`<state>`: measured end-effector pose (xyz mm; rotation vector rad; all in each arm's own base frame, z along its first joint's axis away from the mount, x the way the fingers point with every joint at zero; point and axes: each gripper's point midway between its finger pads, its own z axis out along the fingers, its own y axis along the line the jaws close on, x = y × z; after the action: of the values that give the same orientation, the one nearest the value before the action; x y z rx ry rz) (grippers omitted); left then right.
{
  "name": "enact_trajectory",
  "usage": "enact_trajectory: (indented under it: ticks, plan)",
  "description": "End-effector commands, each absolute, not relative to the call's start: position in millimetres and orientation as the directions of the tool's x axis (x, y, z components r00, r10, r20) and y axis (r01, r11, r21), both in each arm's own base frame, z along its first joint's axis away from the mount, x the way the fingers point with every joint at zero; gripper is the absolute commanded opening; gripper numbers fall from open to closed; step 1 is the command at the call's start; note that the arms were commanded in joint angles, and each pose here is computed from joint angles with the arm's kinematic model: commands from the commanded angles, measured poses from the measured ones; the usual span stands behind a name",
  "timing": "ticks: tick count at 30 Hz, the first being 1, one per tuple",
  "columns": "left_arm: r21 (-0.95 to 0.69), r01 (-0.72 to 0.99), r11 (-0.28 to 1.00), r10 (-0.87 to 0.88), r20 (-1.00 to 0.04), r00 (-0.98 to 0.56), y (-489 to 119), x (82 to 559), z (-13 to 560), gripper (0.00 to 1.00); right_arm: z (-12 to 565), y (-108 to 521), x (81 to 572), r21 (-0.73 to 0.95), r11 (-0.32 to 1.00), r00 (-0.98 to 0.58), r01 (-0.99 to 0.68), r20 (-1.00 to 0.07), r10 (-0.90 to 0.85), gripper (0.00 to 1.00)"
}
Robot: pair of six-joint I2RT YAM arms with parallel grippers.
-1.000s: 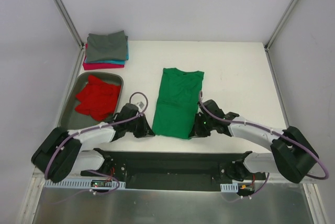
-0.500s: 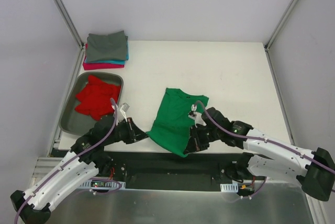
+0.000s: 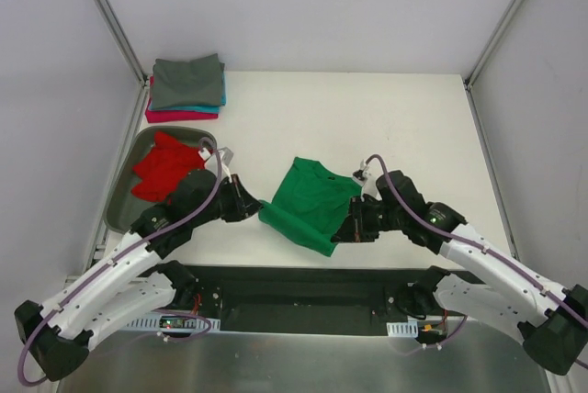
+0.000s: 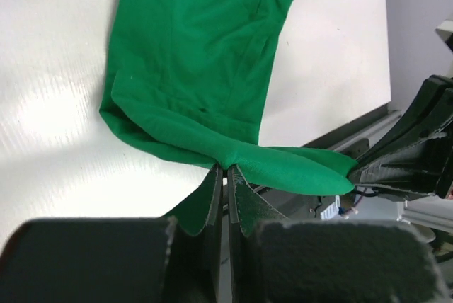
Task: Fold and stack the t-shirts
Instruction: Fold the long partially folded tshirt into a neat square
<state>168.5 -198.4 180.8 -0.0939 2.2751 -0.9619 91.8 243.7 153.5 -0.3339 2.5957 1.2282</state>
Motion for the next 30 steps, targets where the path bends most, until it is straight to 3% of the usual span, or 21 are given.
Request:
enact_trajectory:
  ticks: [1, 16, 30]
  plan:
    - [-0.605, 0.221, 0.765, -0.311, -0.648, -0.695, -204.9, 205.4, 202.4, 0.00, 158.5, 227.1, 112.6, 0.694, 0.660, -0.936, -0.287, -0.349, -0.041, 0.01]
    - [-0.463, 0.206, 0.862, -0.243, -0.735, -0.633, -234.7, 288.3, 211.9, 0.00, 154.7, 190.4, 184.7, 0.635, 0.752, -0.910, -0.179, -0.398, 0.119, 0.01]
    - [-0.405, 0.147, 0.902, -0.178, -0.661, -0.729, -260.9, 350.7, 159.2, 0.00, 115.0, 166.1, 252.3, 0.639, 0.769, -0.932, 0.012, -0.272, 0.240, 0.01]
